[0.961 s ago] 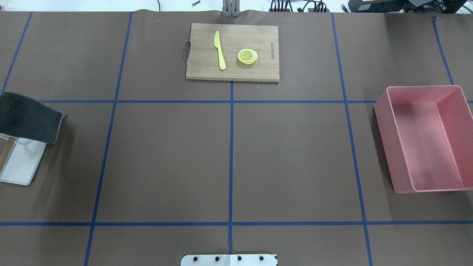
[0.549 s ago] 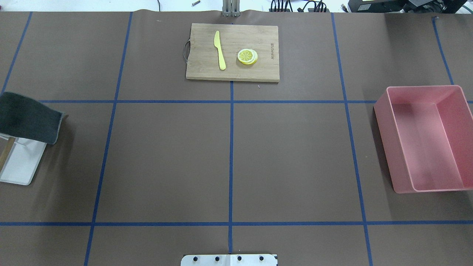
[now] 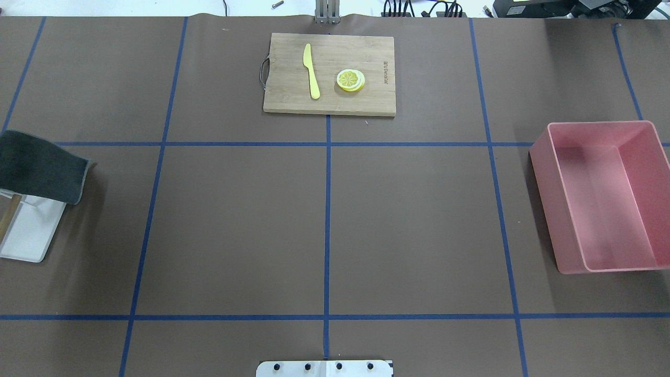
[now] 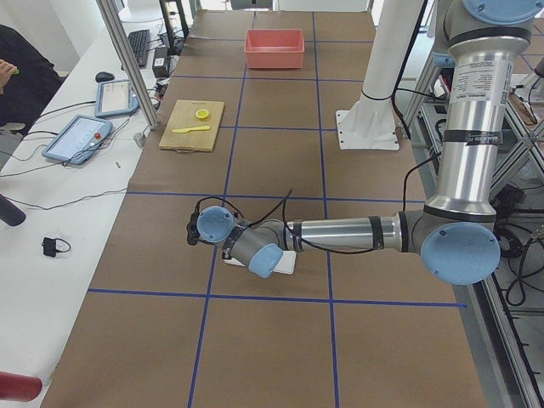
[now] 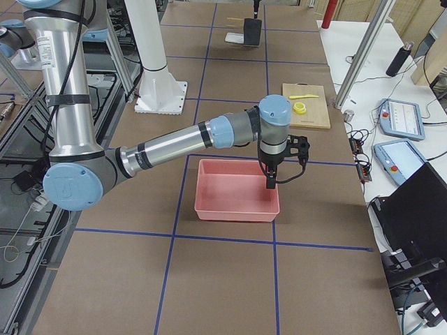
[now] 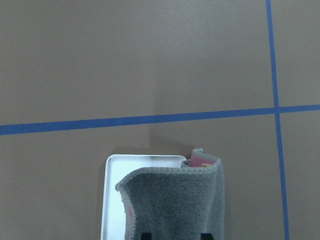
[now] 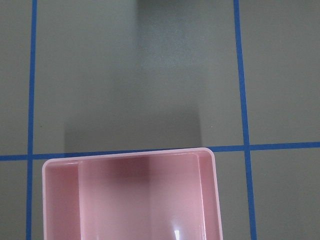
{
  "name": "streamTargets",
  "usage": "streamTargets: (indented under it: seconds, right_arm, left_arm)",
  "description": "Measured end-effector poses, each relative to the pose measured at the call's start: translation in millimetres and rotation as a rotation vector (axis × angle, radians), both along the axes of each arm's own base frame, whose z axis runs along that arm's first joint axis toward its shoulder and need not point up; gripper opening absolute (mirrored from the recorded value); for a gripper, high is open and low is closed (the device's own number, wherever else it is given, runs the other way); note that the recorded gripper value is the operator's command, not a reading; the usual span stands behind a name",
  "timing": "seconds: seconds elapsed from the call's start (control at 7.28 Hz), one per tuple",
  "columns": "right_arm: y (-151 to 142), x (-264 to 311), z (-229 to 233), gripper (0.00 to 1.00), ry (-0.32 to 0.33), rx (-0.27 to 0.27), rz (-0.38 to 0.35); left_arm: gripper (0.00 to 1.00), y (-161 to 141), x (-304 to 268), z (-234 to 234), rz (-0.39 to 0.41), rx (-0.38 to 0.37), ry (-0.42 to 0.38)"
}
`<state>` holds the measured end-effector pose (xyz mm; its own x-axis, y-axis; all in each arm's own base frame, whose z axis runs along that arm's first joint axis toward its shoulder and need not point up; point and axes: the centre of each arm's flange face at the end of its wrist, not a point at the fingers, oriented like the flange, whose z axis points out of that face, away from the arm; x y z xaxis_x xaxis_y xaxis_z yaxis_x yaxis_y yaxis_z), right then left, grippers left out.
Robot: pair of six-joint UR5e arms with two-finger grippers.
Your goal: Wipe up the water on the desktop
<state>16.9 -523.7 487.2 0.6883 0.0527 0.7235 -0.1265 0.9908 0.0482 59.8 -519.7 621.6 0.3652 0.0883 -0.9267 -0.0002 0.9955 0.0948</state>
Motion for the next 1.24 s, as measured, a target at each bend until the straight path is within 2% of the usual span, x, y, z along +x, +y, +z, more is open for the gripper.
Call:
streamTargets:
  seconds: [1.24]
  right_arm:
    - [-0.1,-1.7,-0.1,1.00,-0.023,-0.006,-0.006]
  left_arm:
    - [0.43,-1.5,2.8,-1.9,0.001,0.000,0.000]
